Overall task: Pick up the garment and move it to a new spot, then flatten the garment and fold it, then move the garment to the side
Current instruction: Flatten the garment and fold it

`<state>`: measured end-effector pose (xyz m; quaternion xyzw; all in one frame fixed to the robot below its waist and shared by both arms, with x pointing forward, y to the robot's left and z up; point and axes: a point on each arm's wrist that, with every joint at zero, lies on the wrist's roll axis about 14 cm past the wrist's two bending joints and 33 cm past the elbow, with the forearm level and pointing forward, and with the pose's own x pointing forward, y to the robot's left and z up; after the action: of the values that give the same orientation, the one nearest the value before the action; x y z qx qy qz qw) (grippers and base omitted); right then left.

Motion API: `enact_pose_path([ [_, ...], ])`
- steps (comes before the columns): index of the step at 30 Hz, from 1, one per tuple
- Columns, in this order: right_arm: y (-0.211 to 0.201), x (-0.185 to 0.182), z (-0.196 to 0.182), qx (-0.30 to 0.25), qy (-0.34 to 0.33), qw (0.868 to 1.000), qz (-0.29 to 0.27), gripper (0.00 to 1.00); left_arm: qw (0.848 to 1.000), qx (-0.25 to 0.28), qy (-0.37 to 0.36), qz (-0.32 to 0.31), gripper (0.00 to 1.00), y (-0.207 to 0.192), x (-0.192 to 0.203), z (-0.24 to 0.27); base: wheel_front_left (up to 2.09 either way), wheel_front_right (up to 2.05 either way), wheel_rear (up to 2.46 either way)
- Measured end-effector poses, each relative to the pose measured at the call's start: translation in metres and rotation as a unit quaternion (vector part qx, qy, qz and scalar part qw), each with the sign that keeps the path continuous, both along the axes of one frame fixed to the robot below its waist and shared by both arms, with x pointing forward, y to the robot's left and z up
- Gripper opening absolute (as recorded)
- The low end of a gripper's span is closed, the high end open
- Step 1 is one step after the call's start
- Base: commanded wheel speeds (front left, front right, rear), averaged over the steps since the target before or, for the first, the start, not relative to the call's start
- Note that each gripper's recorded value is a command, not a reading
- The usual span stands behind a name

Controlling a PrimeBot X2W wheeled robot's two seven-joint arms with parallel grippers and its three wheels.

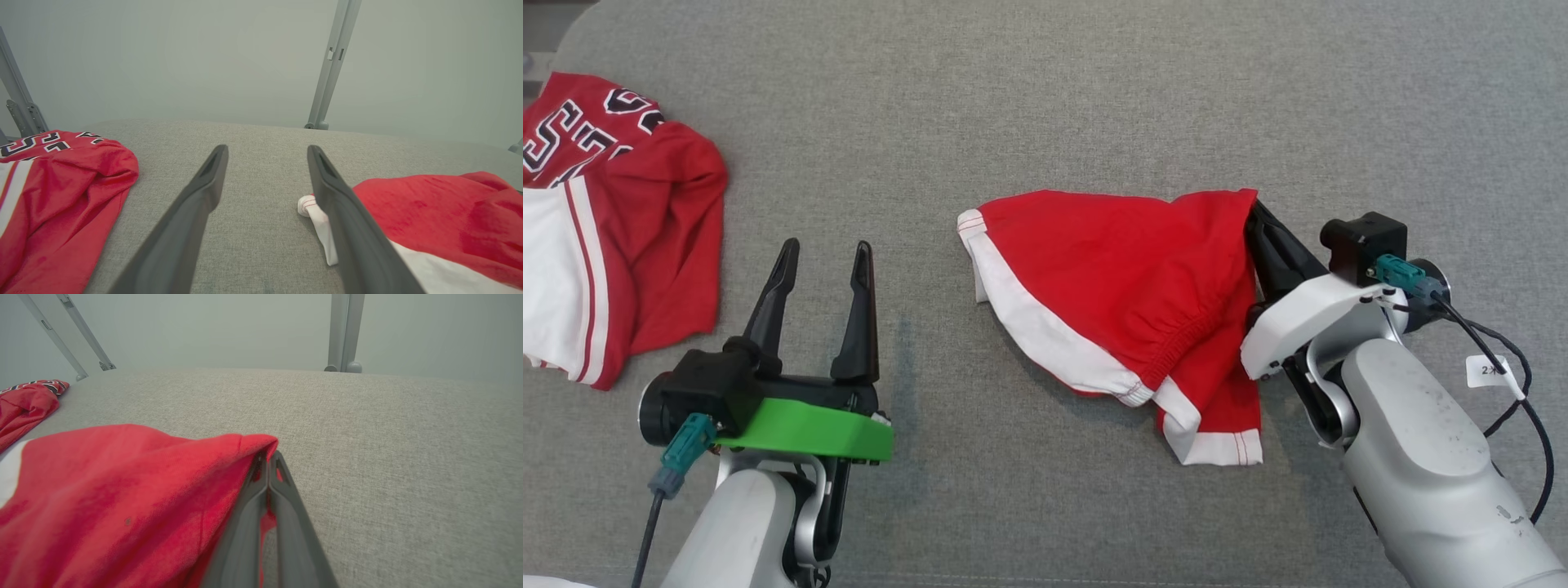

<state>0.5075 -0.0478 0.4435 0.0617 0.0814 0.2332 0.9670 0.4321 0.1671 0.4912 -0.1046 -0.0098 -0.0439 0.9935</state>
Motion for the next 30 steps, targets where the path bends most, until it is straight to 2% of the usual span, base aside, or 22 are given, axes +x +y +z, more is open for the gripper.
enact_pose_path([
  [1,0.001,0.000,-0.003,0.001,0.003,1.000,0.000,0.00,1.000,0.003,0.000,0.000,1.00,0.000,0.001,-0.001,0.00,0.00,0.00],
  [2,0.001,0.001,-0.005,0.003,0.005,1.000,-0.002,0.20,1.000,0.004,0.000,-0.001,1.00,0.001,0.002,-0.001,0.00,0.00,0.00],
  [3,0.001,0.002,-0.004,0.007,0.001,1.000,-0.004,0.92,1.000,0.004,0.000,-0.001,1.00,0.001,0.003,-0.001,0.00,0.00,0.00],
  [4,0.000,0.002,-0.002,0.012,0.000,1.000,-0.008,1.00,1.000,0.005,-0.002,-0.001,1.00,0.001,0.004,0.000,0.00,0.00,0.00],
  [15,-0.052,-0.015,0.016,0.021,-0.030,0.997,-0.072,1.00,1.000,0.009,-0.021,-0.002,1.00,-0.001,-0.002,0.014,0.00,0.00,0.00],
  [21,-0.088,-0.037,0.035,0.013,-0.061,0.991,-0.119,1.00,1.000,0.015,-0.024,-0.001,1.00,0.000,-0.012,0.019,0.00,0.00,0.00],
  [30,-0.111,-0.073,0.066,0.006,-0.106,0.982,-0.155,1.00,0.999,0.022,-0.029,-0.031,1.00,-0.018,-0.019,0.029,0.00,0.00,0.00],
])
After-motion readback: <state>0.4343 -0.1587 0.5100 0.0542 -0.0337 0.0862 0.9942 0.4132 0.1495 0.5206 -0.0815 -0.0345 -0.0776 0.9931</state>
